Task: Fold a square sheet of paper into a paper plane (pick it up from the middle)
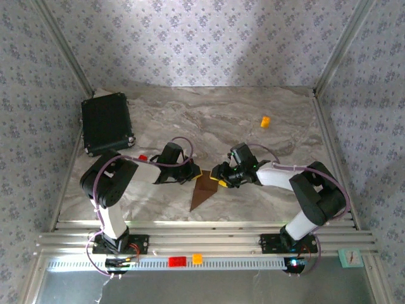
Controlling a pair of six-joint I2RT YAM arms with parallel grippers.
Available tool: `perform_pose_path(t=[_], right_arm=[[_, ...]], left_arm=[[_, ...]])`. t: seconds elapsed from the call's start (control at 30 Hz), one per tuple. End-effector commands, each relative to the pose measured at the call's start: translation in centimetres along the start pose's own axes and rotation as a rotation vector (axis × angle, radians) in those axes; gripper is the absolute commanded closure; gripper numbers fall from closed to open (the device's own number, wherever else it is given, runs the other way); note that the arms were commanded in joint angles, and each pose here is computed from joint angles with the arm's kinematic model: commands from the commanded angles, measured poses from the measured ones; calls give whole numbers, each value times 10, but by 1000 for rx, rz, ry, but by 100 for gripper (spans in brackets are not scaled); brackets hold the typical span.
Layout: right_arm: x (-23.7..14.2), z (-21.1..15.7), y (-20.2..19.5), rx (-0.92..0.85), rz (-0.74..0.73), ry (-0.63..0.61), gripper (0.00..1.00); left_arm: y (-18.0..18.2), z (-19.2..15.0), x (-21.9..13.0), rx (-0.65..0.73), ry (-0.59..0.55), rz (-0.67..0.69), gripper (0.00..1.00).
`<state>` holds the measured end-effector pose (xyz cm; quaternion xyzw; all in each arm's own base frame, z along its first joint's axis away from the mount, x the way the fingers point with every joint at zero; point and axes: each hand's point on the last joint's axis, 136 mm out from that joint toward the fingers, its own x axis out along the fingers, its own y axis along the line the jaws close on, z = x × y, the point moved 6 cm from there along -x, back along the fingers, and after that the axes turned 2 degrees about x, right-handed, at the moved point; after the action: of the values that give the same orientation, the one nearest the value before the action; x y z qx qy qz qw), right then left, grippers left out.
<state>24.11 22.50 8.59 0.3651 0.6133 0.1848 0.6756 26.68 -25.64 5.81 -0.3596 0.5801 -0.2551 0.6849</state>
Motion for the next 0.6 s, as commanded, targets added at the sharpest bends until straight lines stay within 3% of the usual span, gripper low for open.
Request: perform_pose_path(t=[0.0,0.3,0.57], right_arm=[[-2,-1,5,-35,49,14,55],[0,4,5,-40,93,21,58],[6,11,4,-37,174,39,68]], left_arm=[[26,-14,4,-59,47,109,100],[25,-13,4,-56,46,106,100],[23,-13,3,-53,45,103,100]])
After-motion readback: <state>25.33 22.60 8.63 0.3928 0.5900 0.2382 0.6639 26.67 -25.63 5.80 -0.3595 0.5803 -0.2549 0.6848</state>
